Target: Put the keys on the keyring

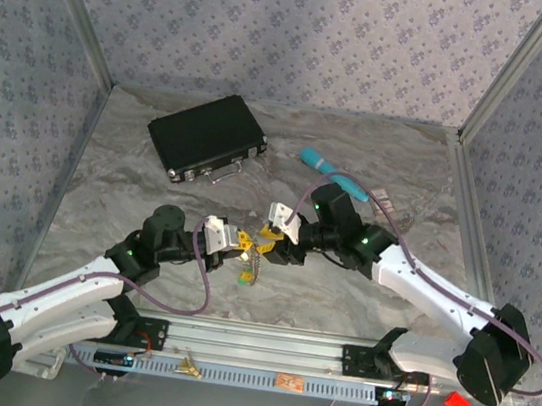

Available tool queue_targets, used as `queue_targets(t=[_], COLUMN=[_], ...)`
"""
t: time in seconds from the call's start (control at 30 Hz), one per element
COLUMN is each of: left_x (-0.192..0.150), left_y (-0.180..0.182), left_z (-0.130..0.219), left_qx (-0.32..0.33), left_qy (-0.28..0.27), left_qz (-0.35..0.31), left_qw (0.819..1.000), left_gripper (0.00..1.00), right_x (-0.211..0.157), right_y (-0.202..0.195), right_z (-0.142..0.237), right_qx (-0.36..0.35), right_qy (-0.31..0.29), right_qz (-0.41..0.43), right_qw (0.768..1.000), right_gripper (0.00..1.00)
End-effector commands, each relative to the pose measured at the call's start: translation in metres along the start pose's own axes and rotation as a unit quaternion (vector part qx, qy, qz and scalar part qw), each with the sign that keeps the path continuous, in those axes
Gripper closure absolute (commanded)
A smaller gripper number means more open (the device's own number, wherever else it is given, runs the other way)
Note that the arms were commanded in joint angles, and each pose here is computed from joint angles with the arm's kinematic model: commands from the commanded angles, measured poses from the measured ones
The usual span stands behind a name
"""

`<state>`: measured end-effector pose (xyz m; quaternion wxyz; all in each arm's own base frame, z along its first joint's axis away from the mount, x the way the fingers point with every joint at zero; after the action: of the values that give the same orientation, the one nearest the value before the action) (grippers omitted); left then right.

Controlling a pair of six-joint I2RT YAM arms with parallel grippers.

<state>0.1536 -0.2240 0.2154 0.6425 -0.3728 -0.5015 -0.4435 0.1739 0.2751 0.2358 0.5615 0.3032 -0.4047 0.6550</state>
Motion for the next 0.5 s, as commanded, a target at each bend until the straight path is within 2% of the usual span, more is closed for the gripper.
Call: queue_targets(t=[0.0,0.27,0.37,0.47], left_x=[0.013,0.016,0.016,0.016], left_y=[-0.003,-0.003,-0.003,-0.004], left_z=[0.003,0.004,0.004,0.004], left_qx=[-0.005,-0.006,-0.006,-0.007], left_qy=[-0.034,-0.039,-0.04,-0.042], left_qz=[-0.017,-0.018,-0.018,-0.018], left_qw=[0.999,0.999,0.999,0.999], left_gripper=[1.0,1.0,1.0,1.0], right_x=[-0.006,-0.009,-0.008,-0.007], right_y=[0.005,0.005,0.003,0.0], right_z=[0.002,-0.007,-0.01,-0.009], right_qx=[-0.008,-0.01,-0.008,-0.018], right_qy=[0.008,0.019,0.017,0.018], right_qz=[-0.018,-0.017,-0.015,-0.012], right_qw=[1.0,1.0,1.0,1.0], right_gripper=[0.61,0.64,0.7,0.79])
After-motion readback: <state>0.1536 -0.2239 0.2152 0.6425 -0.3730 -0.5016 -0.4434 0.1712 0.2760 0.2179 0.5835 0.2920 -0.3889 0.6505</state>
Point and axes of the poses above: each hand's point on the last joint's axis, 136 mm out from that joint toward the fingers, its own z axis back along the fingers, its own y axis along the line the jaws close on, x = y × z, the point moved 5 cm from there along z, back along the fingers, and after that the axes turned 12 degrees about z, right-handed, at the moved point
